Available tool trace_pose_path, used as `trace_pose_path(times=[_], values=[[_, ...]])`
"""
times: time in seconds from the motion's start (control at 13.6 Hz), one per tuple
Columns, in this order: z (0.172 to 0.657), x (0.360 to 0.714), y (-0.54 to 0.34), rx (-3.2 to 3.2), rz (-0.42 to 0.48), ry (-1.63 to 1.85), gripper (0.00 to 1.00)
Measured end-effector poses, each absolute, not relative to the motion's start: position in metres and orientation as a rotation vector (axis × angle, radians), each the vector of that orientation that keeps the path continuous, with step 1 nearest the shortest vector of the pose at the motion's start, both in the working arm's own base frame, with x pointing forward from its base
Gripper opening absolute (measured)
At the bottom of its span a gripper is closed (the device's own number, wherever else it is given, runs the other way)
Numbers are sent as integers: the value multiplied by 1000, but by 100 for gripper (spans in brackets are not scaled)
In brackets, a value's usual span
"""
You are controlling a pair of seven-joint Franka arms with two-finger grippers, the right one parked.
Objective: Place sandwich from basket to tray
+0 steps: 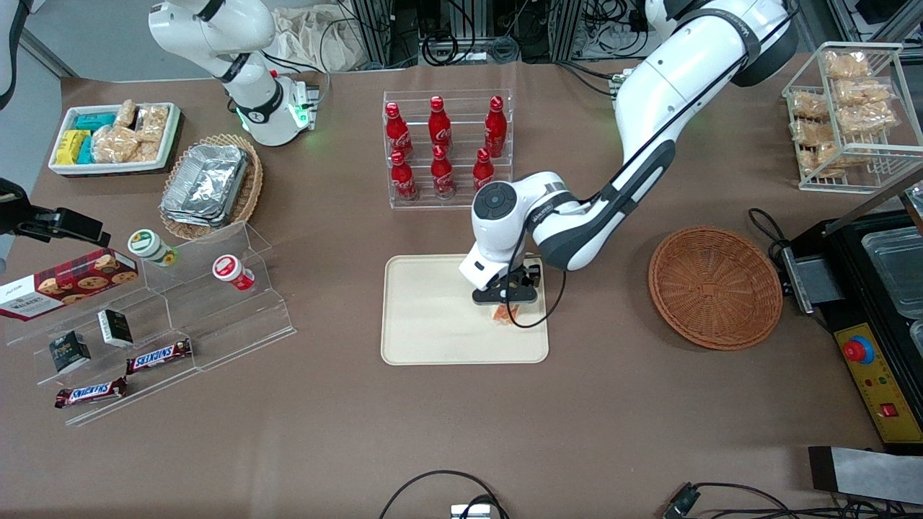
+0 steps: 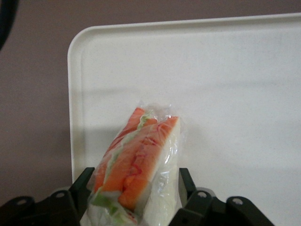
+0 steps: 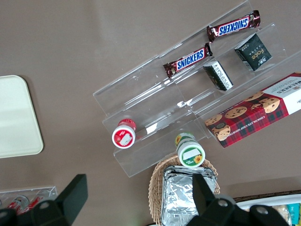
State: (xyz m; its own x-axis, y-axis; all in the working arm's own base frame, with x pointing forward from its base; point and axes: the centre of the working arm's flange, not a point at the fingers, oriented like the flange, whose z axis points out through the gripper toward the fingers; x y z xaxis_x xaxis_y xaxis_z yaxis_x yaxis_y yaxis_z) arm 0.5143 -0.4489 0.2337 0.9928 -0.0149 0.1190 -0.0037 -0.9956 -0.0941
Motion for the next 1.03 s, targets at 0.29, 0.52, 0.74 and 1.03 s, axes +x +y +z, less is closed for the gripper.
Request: trace_pose_path(times=[0.29,0.52,0.74,1.03], values=[[247,530,-442,-3039,-206,-30,79],[267,548,-433,-3033,-229,-92,79],[304,566,-428,-3055,-241,-195,78],[373,607,-400,-3057,-277,-388,78]])
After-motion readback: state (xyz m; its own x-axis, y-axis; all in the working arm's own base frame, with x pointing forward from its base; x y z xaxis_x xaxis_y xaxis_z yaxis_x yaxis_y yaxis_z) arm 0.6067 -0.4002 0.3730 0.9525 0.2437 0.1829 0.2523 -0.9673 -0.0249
